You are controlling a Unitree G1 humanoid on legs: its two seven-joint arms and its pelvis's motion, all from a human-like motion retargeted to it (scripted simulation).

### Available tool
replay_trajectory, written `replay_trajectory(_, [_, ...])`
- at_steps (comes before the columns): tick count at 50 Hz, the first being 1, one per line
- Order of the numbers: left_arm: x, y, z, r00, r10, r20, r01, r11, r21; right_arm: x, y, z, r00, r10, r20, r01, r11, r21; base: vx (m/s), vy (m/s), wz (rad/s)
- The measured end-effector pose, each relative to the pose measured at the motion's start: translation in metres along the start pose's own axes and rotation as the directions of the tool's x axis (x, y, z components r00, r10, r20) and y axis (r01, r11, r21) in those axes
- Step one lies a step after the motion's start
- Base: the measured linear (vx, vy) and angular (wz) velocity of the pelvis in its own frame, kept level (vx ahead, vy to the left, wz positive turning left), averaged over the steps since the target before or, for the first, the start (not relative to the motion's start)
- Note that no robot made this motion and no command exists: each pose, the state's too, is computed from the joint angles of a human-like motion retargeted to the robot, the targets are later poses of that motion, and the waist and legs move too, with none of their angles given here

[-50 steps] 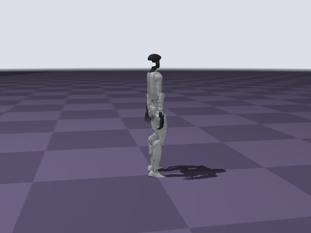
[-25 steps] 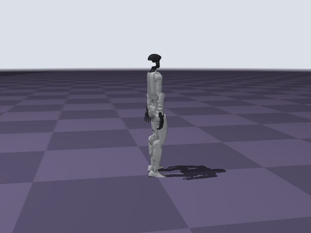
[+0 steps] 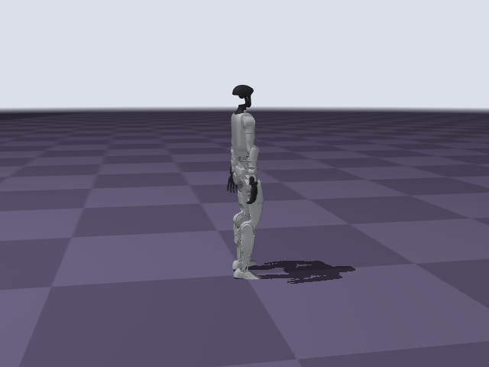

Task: Upper body actions

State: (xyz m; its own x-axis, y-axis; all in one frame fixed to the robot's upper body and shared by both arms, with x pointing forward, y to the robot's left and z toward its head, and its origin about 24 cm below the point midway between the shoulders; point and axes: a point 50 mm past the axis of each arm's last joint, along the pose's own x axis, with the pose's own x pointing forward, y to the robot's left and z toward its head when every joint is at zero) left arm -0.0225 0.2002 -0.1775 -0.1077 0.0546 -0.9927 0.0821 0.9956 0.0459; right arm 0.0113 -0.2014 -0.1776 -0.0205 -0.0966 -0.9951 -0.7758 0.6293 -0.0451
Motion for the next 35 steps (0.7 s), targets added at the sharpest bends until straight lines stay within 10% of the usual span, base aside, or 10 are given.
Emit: replay_trajectory(35, [-0.003,-0.002,0.042,0.994,-0.013,0.112,0.013,1.0,0.001,-0.001,-0.007,-0.028,0.996,-0.07,-0.052,0.075,0.992,0.103,-0.01,-0.01,-0.01])
